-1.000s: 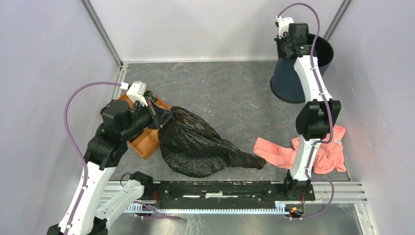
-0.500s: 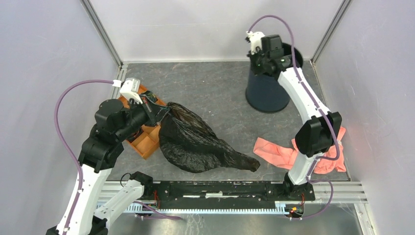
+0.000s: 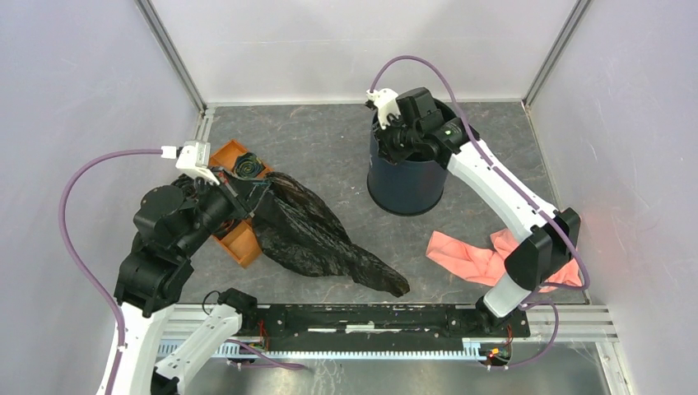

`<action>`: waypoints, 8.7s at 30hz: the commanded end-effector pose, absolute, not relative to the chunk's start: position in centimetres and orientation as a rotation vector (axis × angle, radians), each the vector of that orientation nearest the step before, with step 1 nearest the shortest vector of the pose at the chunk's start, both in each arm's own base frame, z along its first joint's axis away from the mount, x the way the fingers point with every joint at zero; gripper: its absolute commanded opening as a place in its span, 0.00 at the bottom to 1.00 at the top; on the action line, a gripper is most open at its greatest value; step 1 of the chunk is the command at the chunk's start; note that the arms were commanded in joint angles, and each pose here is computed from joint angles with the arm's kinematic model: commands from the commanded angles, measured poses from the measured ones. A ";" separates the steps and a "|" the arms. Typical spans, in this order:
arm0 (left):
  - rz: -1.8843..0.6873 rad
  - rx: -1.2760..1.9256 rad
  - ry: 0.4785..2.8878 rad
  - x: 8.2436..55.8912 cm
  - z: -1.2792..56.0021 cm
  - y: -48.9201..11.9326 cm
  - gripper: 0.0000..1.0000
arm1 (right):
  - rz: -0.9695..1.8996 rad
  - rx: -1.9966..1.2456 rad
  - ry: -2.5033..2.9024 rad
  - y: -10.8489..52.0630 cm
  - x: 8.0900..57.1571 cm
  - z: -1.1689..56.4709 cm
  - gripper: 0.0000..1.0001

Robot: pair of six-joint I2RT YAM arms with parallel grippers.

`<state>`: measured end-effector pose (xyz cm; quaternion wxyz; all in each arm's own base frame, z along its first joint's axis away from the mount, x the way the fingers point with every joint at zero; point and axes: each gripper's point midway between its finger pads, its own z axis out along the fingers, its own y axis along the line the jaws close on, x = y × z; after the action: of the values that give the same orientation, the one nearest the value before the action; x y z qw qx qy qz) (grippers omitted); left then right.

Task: Put the trash bags into the trash bin

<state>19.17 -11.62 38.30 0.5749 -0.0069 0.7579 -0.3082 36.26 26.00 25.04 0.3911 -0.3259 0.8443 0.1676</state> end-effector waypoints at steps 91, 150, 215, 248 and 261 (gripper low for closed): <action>-1.430 0.280 1.294 23.6 55.6 -30.8 0.02 | 0.244 -0.141 1.242 15.8 30.5 59.1 0.00; -0.885 0.093 1.694 36.9 42.9 -27.8 0.88 | 0.126 -0.195 1.505 11.6 35.0 50.4 0.01; -1.679 -0.147 1.550 36.3 39.1 -34.3 0.85 | 1.038 -0.312 1.446 17.3 35.0 46.6 0.01; -1.065 -0.119 1.764 39.8 35.4 -27.2 0.02 | 0.385 -0.417 1.999 18.4 40.8 31.2 0.00; -1.209 -0.073 1.782 40.7 35.8 -30.1 0.02 | 0.225 -0.484 2.081 18.6 44.0 30.3 0.00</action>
<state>40.82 -28.98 31.03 0.4521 -0.0547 0.7680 -0.4504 43.13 19.62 25.82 0.4301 -0.2004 0.8721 0.1195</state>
